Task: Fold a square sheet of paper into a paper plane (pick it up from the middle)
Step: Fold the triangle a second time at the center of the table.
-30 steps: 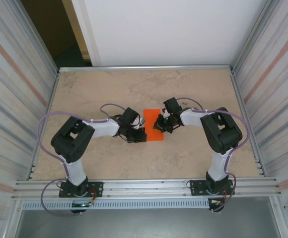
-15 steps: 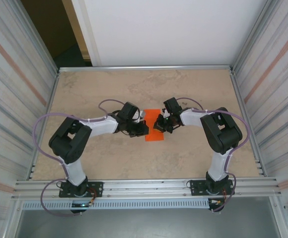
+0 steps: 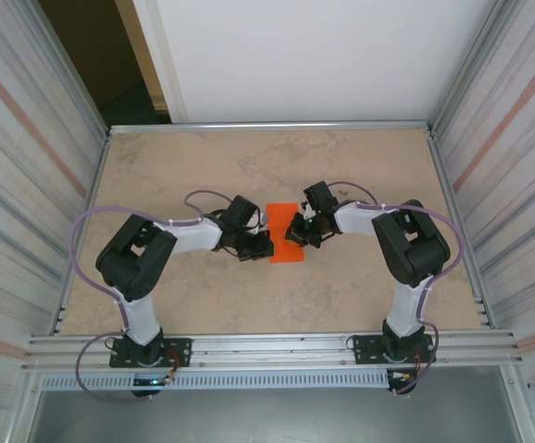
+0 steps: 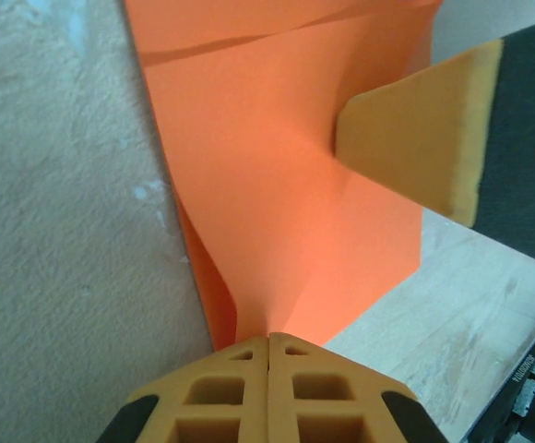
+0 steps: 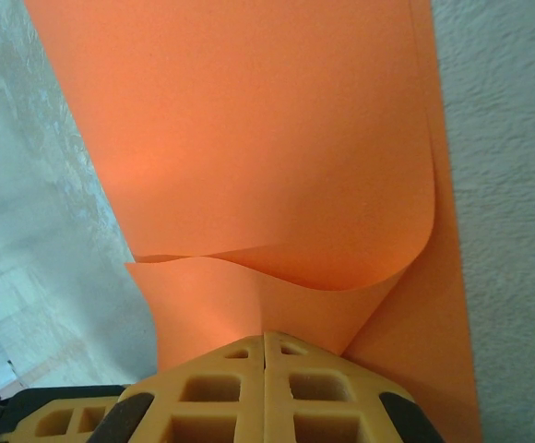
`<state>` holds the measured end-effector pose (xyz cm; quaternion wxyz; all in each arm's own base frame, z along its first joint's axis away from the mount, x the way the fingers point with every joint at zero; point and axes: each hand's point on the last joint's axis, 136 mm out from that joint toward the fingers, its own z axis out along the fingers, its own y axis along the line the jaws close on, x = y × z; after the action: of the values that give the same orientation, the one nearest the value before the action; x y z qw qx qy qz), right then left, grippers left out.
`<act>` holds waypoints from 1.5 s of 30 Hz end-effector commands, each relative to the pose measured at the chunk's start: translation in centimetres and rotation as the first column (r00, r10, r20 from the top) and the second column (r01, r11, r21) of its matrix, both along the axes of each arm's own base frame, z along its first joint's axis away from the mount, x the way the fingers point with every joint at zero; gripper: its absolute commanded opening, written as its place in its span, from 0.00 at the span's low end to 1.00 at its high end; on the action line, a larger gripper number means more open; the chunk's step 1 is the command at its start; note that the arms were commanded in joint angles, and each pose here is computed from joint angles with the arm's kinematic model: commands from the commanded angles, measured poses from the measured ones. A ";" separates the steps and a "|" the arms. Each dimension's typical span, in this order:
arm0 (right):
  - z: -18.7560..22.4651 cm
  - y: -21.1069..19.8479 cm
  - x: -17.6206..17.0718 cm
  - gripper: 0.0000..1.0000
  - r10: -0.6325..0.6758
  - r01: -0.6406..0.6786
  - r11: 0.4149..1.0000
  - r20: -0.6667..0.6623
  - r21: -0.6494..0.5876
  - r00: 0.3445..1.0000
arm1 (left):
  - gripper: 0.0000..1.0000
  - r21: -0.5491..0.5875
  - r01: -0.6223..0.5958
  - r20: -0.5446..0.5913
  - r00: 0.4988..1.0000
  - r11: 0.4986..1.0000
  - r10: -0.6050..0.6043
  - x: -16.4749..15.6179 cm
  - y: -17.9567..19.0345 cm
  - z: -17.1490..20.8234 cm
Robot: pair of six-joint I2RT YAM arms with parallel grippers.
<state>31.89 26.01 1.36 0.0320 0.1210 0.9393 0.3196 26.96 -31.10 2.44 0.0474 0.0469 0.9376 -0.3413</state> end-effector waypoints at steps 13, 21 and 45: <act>4.7 0.0 0.6 0.08 0.030 -0.024 0.999 0.140 -0.046 0.990 | 0.00 0.168 -0.029 -0.063 0.997 0.985 0.040 -1.5 2.7 -3.7; 3.3 2.2 -2.6 0.00 0.147 -0.134 0.985 0.125 -0.110 0.981 | 0.00 0.177 -0.030 -0.066 0.997 0.984 0.043 -1.7 3.0 -4.1; -0.3 2.6 -3.8 0.00 0.149 -0.148 0.987 0.019 -0.054 0.989 | 0.00 0.187 -0.039 -0.066 0.996 0.982 0.052 -1.9 3.3 -4.2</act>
<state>28.89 28.97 2.29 0.0418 0.0397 0.9515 0.3021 26.98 -30.85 1.73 0.0492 0.0422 0.9422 -0.3288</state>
